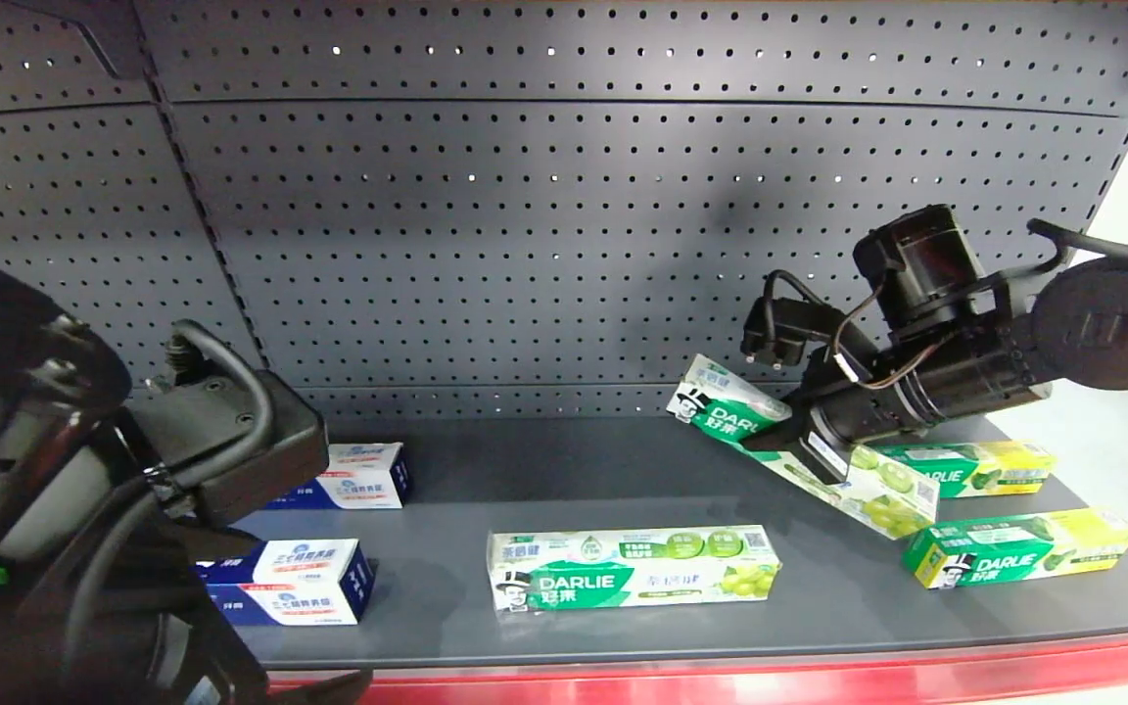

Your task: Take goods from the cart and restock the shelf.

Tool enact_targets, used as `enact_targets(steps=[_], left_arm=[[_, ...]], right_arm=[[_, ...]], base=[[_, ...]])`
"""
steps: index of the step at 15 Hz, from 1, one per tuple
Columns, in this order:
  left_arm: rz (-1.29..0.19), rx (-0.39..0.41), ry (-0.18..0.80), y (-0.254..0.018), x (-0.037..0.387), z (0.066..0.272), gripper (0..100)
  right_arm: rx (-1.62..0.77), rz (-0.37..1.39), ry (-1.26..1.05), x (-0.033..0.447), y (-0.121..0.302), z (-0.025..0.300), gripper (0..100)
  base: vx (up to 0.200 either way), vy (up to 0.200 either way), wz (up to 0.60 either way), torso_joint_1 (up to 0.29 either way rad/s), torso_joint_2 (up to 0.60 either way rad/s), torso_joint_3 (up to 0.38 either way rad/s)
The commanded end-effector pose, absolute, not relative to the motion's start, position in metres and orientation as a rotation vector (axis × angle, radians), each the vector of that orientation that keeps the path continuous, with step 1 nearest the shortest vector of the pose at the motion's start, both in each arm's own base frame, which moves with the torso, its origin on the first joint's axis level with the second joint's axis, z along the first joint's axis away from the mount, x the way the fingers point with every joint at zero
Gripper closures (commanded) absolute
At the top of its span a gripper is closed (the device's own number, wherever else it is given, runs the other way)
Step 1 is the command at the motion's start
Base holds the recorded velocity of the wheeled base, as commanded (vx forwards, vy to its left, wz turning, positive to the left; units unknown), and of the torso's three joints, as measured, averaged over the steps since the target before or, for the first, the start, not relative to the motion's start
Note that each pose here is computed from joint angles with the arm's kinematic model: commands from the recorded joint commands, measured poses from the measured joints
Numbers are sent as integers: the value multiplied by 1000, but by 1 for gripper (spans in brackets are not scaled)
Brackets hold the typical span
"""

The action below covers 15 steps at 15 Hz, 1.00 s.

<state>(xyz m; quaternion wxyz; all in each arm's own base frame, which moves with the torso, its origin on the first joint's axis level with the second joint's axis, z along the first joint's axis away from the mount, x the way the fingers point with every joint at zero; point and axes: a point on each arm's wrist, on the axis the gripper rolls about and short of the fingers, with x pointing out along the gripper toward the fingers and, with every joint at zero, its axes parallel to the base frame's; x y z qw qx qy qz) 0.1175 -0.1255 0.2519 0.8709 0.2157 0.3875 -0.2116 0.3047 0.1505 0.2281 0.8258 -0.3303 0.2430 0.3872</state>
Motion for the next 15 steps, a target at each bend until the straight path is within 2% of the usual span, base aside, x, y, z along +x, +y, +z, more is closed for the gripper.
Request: enact_targets(steps=[1,10,15], left_arm=[[-441,423,791,-117,110,250,0],[-443,428,800,-118,111,247,0],[-445,425,798,-119,112,244,0]], right_arm=[[-712,849,524,320,164,219,100],[-746,902,526,348,194,194,100],[-753,952,521,345,211,187,100]], base=[[0,0,0,0,0,0],[0,0,0,0,0,0],[0,0,0,0,0,0]])
